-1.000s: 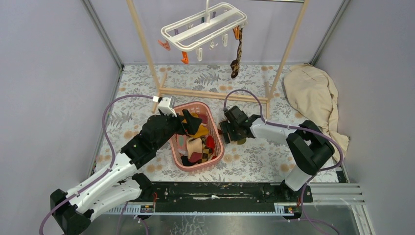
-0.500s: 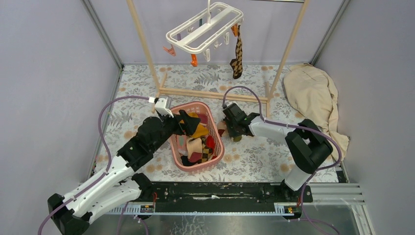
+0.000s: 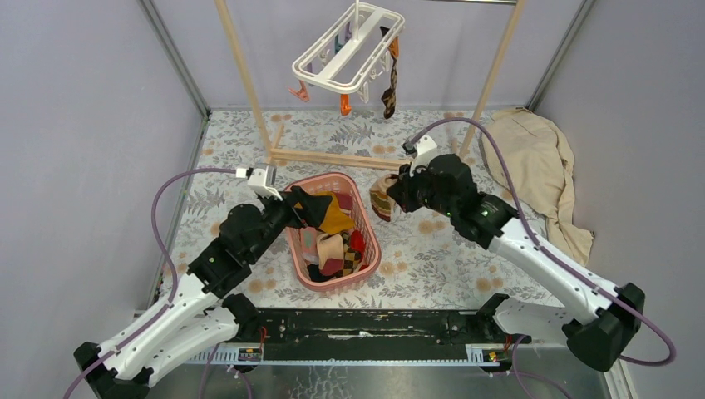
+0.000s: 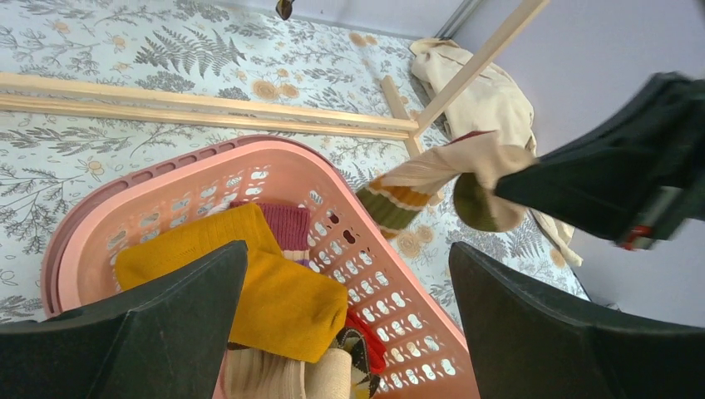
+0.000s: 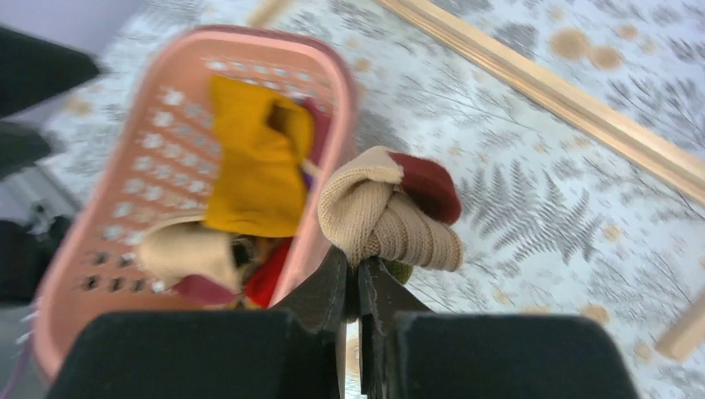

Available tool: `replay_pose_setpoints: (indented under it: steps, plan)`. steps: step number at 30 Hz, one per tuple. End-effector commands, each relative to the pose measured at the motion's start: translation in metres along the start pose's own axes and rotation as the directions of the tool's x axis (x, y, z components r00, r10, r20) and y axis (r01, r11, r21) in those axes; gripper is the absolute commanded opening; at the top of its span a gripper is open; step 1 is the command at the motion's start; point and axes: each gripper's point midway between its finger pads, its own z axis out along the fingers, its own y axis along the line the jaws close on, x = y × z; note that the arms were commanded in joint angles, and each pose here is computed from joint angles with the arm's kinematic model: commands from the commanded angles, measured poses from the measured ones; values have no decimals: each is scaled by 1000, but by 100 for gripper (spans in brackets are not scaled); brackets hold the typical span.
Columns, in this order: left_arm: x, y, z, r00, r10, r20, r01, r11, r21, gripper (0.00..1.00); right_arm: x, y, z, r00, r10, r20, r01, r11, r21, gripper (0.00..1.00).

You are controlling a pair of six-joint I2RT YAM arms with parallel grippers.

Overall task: Remove the socks clipped to the hanger
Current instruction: Pick up the sock at the center of the board, then place the sock in the bin.

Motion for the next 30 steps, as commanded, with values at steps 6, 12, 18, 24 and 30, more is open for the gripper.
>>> replay_pose_setpoints:
  steps: [6, 12, 18, 24, 30]
  plan:
    - [-25, 1, -10, 995, -17, 96, 19, 1000, -19, 99, -74, 94, -66, 987, -30, 158, 97, 897, -432, 1]
    - [-29, 2, -14, 993, -24, 111, 27, 999, -28, 99, -90, 126, -92, 982, -13, 190, 121, 813, -569, 1]
    - [-31, 5, -16, 992, -19, 122, 24, 999, -38, 99, -88, 153, -114, 985, -1, 175, 123, 712, -691, 1]
    - [-33, 7, -17, 991, -19, 135, 26, 999, -47, 99, -84, 178, -129, 986, -13, 165, 138, 613, -778, 2]
    - [-34, 7, -16, 991, -18, 136, 25, 999, -49, 99, -61, 183, -109, 994, -44, 101, 107, 615, -782, 2]
